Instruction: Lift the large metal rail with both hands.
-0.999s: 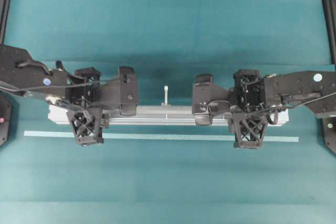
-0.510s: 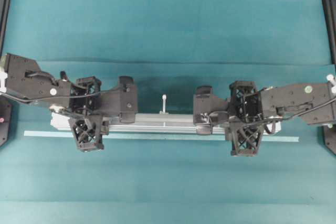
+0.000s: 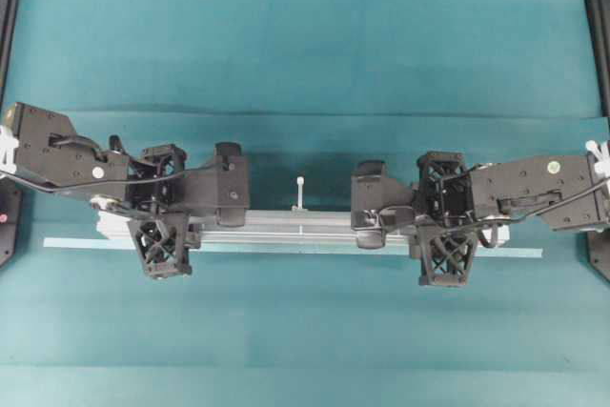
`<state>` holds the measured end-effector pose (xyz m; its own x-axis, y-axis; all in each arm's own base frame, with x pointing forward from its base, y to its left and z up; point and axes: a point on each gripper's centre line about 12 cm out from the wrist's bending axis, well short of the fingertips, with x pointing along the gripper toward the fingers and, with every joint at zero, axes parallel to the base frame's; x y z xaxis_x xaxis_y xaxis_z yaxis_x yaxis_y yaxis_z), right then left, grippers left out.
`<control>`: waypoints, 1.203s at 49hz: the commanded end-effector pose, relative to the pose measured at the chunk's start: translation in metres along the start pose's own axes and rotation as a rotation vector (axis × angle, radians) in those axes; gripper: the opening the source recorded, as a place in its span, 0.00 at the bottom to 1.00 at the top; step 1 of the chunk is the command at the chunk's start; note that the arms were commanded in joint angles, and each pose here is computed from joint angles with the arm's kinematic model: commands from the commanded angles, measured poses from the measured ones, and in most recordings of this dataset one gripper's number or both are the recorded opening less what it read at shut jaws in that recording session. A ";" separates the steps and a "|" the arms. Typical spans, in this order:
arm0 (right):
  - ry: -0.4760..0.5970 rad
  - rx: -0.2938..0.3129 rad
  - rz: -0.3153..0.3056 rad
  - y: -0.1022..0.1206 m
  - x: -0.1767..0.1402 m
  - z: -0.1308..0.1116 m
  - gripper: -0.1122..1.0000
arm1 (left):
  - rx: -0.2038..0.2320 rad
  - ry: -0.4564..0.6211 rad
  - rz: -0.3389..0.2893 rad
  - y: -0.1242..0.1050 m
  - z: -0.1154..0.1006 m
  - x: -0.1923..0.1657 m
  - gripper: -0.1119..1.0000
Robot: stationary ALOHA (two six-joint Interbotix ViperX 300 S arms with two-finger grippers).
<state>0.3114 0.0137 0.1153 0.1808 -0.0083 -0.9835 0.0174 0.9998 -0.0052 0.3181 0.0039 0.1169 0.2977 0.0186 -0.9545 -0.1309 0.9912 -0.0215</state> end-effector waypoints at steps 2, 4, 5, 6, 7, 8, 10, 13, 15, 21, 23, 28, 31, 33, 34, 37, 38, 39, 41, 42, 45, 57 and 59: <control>0.000 -0.012 0.007 0.006 0.001 -0.002 0.45 | -0.065 -0.021 -0.001 0.003 0.004 -0.003 0.42; -0.006 -0.010 0.007 0.006 0.001 -0.002 0.45 | -0.062 -0.020 -0.001 0.003 0.004 -0.003 0.42; -0.006 -0.010 0.007 0.006 0.002 -0.002 0.45 | -0.064 -0.017 -0.001 0.003 0.003 -0.003 0.42; -0.007 -0.012 0.007 0.007 0.002 -0.002 0.45 | -0.064 -0.015 0.000 0.003 0.002 -0.003 0.42; -0.010 -0.012 0.008 0.007 0.002 -0.001 0.45 | -0.064 -0.015 0.000 0.003 0.002 -0.003 0.42; -0.015 -0.012 0.008 0.007 0.002 -0.001 0.45 | -0.059 -0.015 -0.001 0.003 0.002 -0.002 0.42; -0.021 -0.010 0.009 0.007 0.002 0.000 0.45 | -0.056 -0.011 0.000 0.003 0.001 -0.002 0.42; -0.029 -0.008 0.009 0.006 0.002 0.001 0.45 | -0.054 -0.005 0.001 0.003 -0.001 -0.001 0.42; -0.033 -0.008 0.010 0.006 0.002 0.002 0.45 | -0.054 -0.003 0.001 0.003 -0.002 -0.001 0.42; -0.029 -0.010 0.009 0.006 0.004 0.001 0.45 | -0.051 0.002 0.001 0.003 -0.005 0.000 0.42; -0.027 -0.010 0.009 0.006 0.005 0.001 0.45 | -0.050 0.003 0.001 0.003 -0.005 0.001 0.42; -0.026 -0.010 0.009 0.006 0.005 0.001 0.45 | -0.047 0.003 0.001 0.003 -0.005 0.001 0.42; -0.021 -0.010 0.009 0.006 0.007 0.000 0.45 | -0.047 0.005 0.001 0.003 -0.005 0.001 0.42; -0.020 -0.010 0.009 0.006 0.007 0.000 0.45 | -0.047 0.005 0.001 0.003 -0.005 0.001 0.42; -0.018 -0.012 0.009 0.007 0.007 -0.001 0.45 | -0.048 0.005 0.002 0.003 -0.005 0.001 0.42; -0.015 -0.007 0.008 0.006 0.008 -0.002 0.45 | -0.047 -0.006 -0.001 0.003 -0.005 0.001 0.42; -0.013 -0.007 0.008 0.006 0.008 -0.002 0.45 | -0.047 -0.009 -0.001 0.003 -0.005 0.001 0.42; -0.010 -0.007 0.008 0.006 0.009 -0.003 0.45 | -0.048 -0.015 -0.002 0.003 -0.004 0.001 0.42; -0.007 -0.006 0.007 0.005 0.009 -0.005 0.45 | -0.046 -0.024 -0.004 0.003 -0.004 0.002 0.42; -0.004 -0.006 0.007 0.005 0.010 -0.006 0.45 | -0.046 -0.032 -0.005 0.002 -0.003 0.001 0.42; -0.003 -0.005 0.007 0.004 0.010 -0.007 0.45 | -0.046 -0.044 -0.007 0.002 -0.003 0.002 0.42; -0.055 -0.008 0.011 0.004 0.011 -0.002 0.45 | -0.048 -0.056 -0.009 0.002 -0.002 0.002 0.42; -0.062 -0.008 0.012 0.004 0.011 -0.001 0.45 | -0.049 -0.057 -0.010 0.002 -0.002 0.002 0.42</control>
<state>0.3105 0.0144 0.1058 0.2317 -0.0032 -0.9728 0.0155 0.9999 0.0004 0.3149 0.0032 0.1116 0.3370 0.0163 -0.9414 -0.1266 0.9915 -0.0282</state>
